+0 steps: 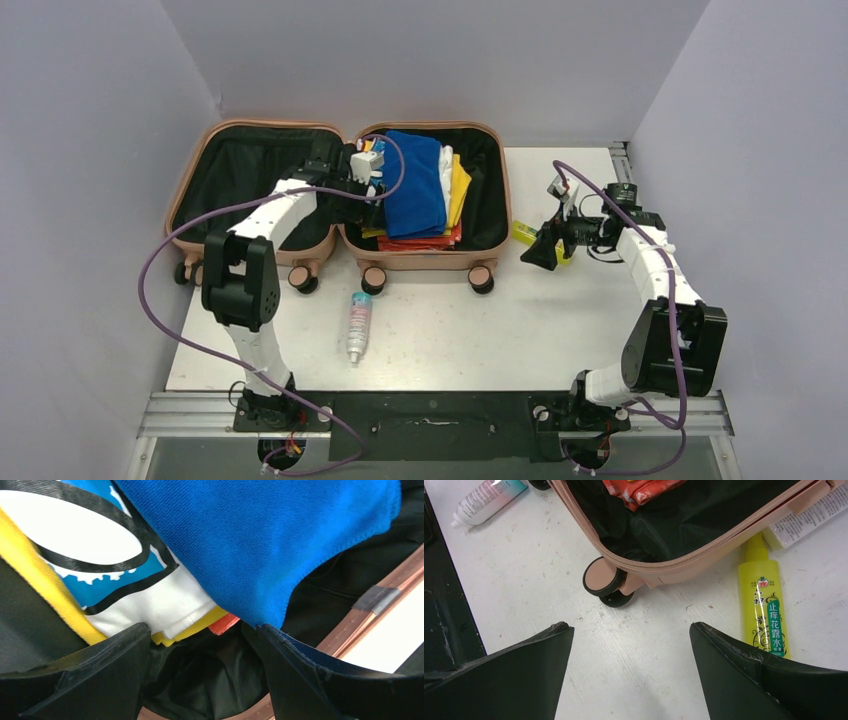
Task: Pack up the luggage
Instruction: Place the clothes in the luggage.
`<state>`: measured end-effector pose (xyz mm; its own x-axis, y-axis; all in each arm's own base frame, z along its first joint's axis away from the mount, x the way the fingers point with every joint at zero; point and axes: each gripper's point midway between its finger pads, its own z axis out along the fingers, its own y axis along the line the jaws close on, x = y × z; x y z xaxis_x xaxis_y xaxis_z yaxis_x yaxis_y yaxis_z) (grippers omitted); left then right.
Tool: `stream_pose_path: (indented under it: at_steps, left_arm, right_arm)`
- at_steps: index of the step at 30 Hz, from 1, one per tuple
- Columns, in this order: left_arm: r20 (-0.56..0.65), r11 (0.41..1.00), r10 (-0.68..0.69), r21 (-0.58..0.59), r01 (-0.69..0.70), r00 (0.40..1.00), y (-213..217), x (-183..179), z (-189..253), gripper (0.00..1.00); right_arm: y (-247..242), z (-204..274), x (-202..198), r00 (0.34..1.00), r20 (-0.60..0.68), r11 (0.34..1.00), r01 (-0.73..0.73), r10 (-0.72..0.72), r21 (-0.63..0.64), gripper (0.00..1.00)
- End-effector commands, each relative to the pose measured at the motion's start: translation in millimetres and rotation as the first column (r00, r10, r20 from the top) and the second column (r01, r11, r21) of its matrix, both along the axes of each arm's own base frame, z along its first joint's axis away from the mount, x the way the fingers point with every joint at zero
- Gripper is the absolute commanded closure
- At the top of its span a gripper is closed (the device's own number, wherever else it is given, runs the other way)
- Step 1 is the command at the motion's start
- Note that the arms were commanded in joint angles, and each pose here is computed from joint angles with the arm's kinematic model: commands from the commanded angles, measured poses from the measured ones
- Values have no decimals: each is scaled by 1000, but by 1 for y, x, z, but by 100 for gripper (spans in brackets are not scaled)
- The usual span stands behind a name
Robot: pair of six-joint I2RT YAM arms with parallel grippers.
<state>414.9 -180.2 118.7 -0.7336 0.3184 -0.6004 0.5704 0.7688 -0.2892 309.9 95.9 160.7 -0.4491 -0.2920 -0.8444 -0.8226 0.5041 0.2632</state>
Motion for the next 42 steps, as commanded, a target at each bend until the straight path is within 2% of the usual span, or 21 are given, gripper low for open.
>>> stream_pose_path:
  at_steps: [1, 5, 9, 12, 15, 19, 23, 32, 42]
  left_arm:
    - [52, 989, -19, -146, 26, 998, -15, -8, 35, 21]
    - [47, 975, -22, -220, 32, 999, -22, -7, 36, 24]
    - [60, 947, -21, -320, 39, 998, -27, -10, 59, 27]
    - [147, 928, 7, -370, 48, 989, -26, -9, 84, 29]
    - [170, 922, 19, -385, 48, 985, -26, -15, 90, 36]
    - [141, 926, 17, -376, 38, 990, -24, -21, 86, 42]
    - [80, 935, 2, -355, 26, 997, -28, -26, 61, 45]
    - [9, 948, -8, -319, 11, 1000, -41, -20, 18, 48]
    - [45, 968, 40, -250, -27, 998, -33, -7, -3, 48]
  right_arm:
    - [7, 19, -2, 994, 105, 999, -35, 33, 14, 10]
    - [7, 20, -4, 994, 109, 999, -33, 31, 10, 10]
    - [6, 18, -5, 994, 108, 1000, -28, 27, 8, 10]
    - [6, 17, -4, 994, 105, 1000, -28, 27, 10, 10]
    - [6, 16, -3, 994, 101, 999, -30, 28, 12, 10]
    - [6, 15, -4, 994, 100, 999, -33, 32, 12, 10]
    - [6, 15, -4, 994, 100, 999, -32, 31, 12, 10]
    - [6, 16, -6, 994, 104, 999, -30, 29, 13, 10]
    - [6, 15, -5, 994, 102, 999, -30, 28, 14, 10]
